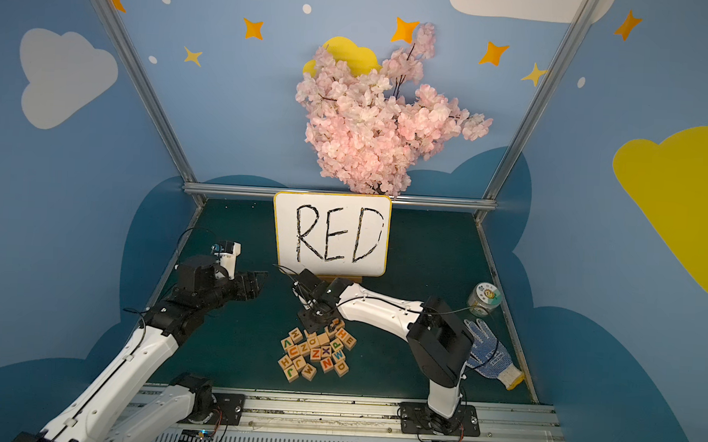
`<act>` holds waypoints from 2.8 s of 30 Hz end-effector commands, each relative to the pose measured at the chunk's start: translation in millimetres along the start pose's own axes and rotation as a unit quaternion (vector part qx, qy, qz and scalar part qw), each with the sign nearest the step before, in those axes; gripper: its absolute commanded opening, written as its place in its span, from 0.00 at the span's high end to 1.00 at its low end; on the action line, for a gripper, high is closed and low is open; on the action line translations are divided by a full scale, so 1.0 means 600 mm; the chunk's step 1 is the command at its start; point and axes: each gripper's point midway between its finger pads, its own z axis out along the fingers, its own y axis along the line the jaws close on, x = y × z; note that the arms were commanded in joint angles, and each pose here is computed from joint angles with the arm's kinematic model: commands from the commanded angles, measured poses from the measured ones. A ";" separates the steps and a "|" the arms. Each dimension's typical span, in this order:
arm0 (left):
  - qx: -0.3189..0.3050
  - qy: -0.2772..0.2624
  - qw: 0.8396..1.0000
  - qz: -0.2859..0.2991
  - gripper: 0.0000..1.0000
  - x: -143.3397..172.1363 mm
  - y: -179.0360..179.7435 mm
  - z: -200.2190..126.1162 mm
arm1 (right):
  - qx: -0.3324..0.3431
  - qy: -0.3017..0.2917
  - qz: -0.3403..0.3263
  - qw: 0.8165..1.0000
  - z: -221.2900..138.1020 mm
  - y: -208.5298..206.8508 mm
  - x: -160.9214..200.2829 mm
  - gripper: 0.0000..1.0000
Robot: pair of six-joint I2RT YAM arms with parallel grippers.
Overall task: Assemble the uppercase word "red" with letter blocks
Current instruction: Pick up the letter block from the center of the board.
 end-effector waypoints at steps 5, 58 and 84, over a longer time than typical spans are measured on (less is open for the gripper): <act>-0.005 0.001 1.000 0.005 0.23 0.001 0.006 0.006 | -0.001 0.013 0.000 1.000 0.002 0.012 0.000 0.48; -0.006 0.000 1.000 0.006 0.23 0.001 0.008 0.006 | 0.013 0.117 0.014 0.993 0.065 0.013 0.045 0.59; -0.013 -0.028 1.000 0.003 0.23 -0.019 0.015 -0.011 | 0.047 0.066 -0.208 0.975 -0.001 -0.018 -0.053 0.81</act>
